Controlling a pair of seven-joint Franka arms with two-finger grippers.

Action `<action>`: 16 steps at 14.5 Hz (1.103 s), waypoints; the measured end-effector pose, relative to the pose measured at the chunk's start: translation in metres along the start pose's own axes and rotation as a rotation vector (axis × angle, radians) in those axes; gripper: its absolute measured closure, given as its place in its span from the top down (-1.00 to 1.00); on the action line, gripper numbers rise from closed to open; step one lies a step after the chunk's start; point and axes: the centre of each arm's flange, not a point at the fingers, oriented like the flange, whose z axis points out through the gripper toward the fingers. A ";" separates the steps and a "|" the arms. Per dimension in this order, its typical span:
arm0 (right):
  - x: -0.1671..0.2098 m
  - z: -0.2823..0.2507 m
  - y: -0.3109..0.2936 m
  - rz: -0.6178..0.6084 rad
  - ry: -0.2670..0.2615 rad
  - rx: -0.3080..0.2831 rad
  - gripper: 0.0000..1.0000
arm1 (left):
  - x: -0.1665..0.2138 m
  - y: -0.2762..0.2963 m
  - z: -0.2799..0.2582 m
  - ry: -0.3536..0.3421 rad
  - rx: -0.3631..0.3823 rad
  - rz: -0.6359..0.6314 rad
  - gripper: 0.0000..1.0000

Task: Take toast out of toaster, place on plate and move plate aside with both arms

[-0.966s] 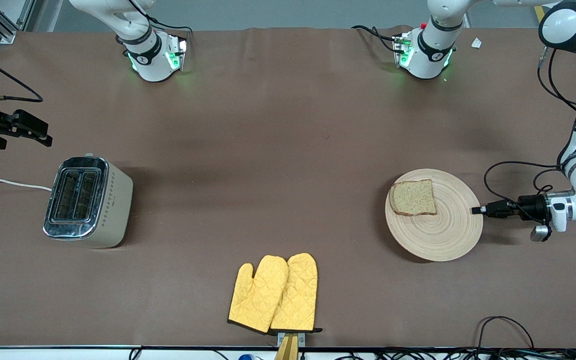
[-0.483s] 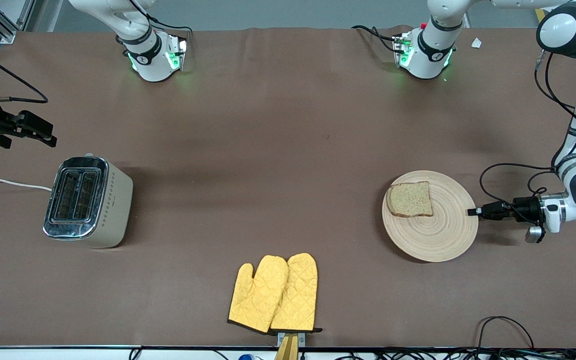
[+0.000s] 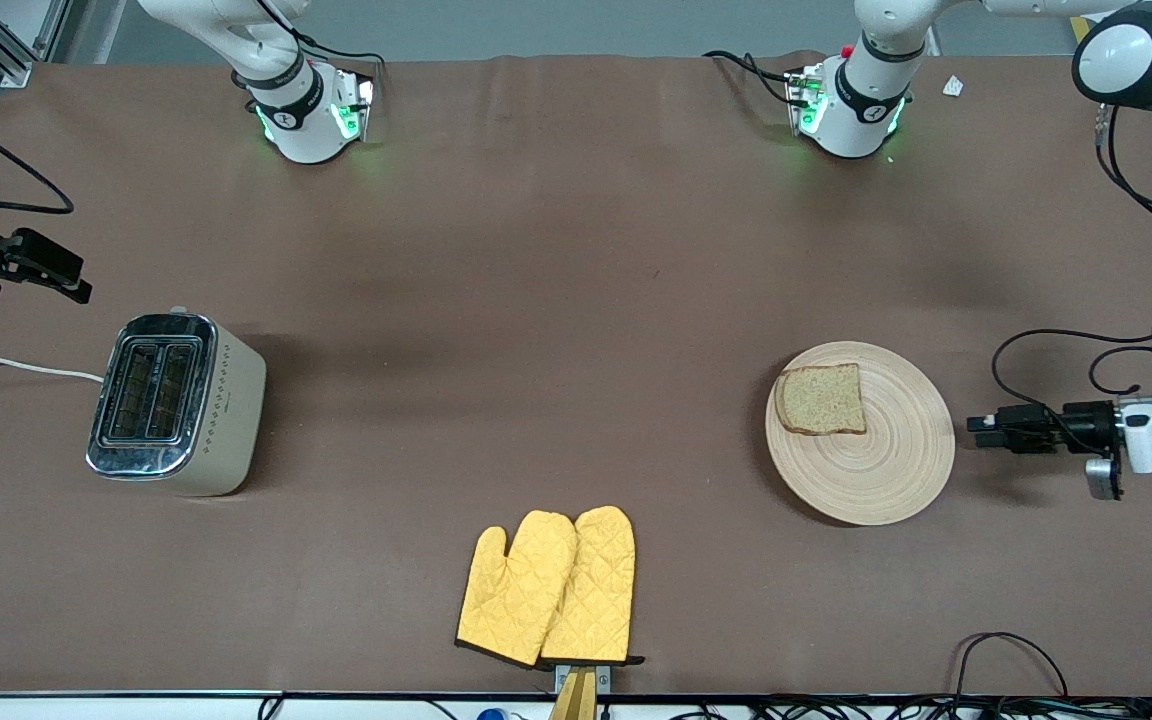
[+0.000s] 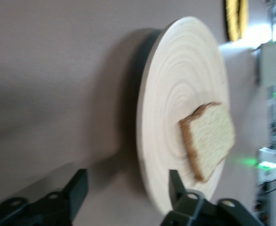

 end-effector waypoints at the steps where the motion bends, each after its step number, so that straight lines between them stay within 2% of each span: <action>1: 0.000 0.000 0.000 -0.001 0.000 0.000 1.00 | 0.007 0.008 -0.010 -0.017 0.040 0.026 0.87; 2: 0.000 0.000 -0.001 -0.001 0.000 0.000 1.00 | 0.014 0.017 -0.017 -0.029 0.073 0.046 1.00; 5: 0.000 0.000 -0.002 -0.003 0.001 0.000 1.00 | 0.032 0.046 -0.032 -0.082 0.171 0.076 1.00; 8: 0.000 0.000 -0.005 -0.008 0.002 0.000 1.00 | 0.049 0.087 -0.061 -0.115 0.298 0.077 1.00; 12: 0.000 -0.001 -0.009 -0.008 0.003 0.001 1.00 | 0.086 0.195 -0.088 -0.138 0.506 0.036 1.00; 16: 0.001 -0.001 -0.022 0.005 0.008 0.001 1.00 | 0.113 0.289 -0.065 -0.140 0.607 -0.036 1.00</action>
